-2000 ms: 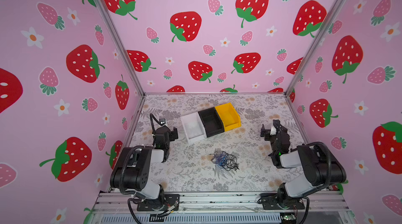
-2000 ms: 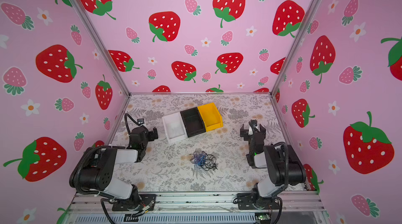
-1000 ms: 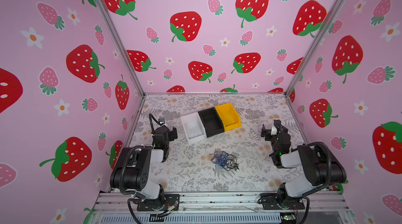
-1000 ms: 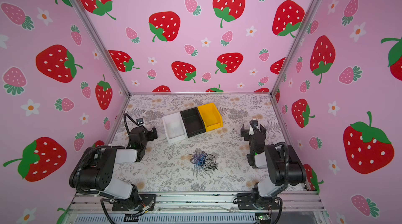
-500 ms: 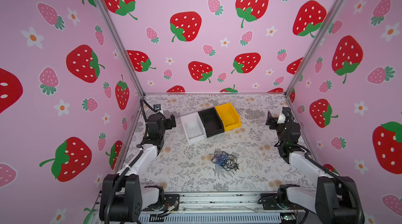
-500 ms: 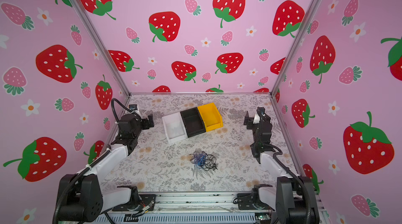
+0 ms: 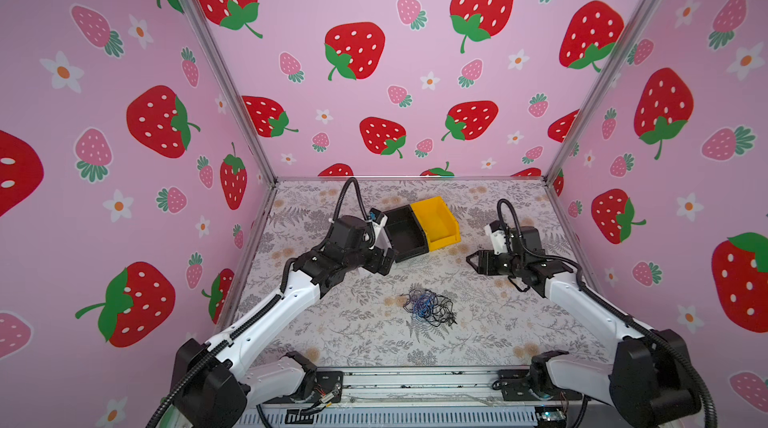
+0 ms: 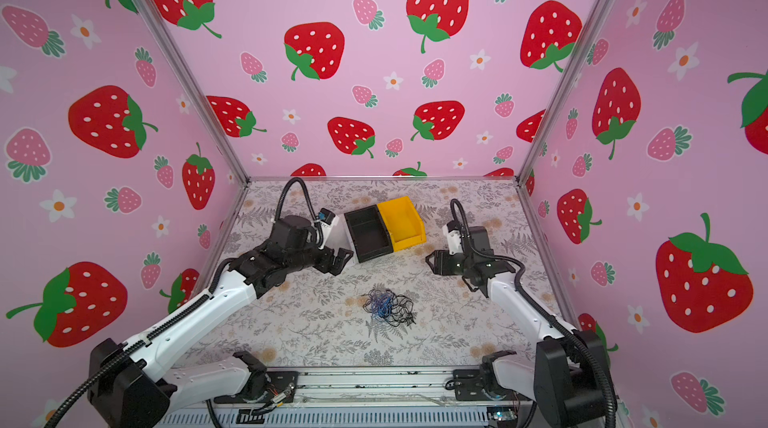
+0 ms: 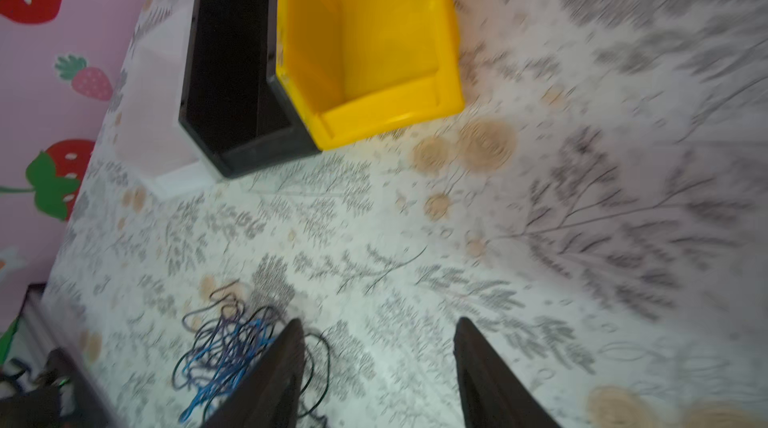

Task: Untangle the cables
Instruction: 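Reach both grippers toward the tangled cable pile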

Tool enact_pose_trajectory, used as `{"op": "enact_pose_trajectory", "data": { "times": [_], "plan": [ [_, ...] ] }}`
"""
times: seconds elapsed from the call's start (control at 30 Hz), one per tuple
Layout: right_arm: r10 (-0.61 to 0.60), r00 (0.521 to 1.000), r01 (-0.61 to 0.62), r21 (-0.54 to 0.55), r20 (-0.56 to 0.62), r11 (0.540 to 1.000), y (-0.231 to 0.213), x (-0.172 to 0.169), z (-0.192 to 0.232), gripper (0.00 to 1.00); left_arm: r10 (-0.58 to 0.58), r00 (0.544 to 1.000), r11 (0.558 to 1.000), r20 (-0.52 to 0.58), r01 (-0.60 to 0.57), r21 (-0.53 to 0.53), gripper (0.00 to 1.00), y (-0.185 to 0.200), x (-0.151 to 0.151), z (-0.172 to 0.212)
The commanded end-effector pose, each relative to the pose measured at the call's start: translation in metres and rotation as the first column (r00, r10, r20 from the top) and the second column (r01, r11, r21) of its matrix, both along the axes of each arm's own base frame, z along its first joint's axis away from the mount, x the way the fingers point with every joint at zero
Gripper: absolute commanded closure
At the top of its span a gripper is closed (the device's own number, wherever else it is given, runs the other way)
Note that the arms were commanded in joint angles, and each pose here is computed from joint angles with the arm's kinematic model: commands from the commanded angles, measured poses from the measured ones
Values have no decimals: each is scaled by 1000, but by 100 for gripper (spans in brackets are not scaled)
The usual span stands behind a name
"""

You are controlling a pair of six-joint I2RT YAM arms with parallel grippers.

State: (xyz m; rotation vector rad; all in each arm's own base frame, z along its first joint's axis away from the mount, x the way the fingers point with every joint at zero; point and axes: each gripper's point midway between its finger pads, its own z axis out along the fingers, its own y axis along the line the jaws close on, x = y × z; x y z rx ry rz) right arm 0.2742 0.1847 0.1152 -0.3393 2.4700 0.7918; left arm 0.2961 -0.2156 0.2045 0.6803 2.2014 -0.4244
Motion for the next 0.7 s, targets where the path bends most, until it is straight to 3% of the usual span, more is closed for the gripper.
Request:
{"op": "enact_pose_trajectory", "data": {
  "times": [0.0, 0.13, 0.3, 0.4, 0.67],
  "plan": [
    [81, 977, -72, 52, -199, 996, 23, -42, -13, 41, -144, 989, 987, -19, 145, 67, 0, -27, -18, -6],
    [164, 943, -154, 57, -290, 986, 43, -69, -25, 41, -285, 957, 953, -58, 289, 94, 9, -58, -38, -25],
    [174, 918, -165, 53, -357, 985, 44, -87, -37, 41, -409, 909, 903, -81, 416, 110, 14, -79, -59, -46],
    [167, 913, -159, 51, -371, 986, 46, -87, -41, 41, -451, 891, 880, -48, 453, 142, 14, -84, -62, -56],
    [198, 878, -210, 21, -435, 977, 56, -91, -56, 47, -448, 893, 885, 34, 438, 157, 14, -83, -57, -58]
  ]
}}
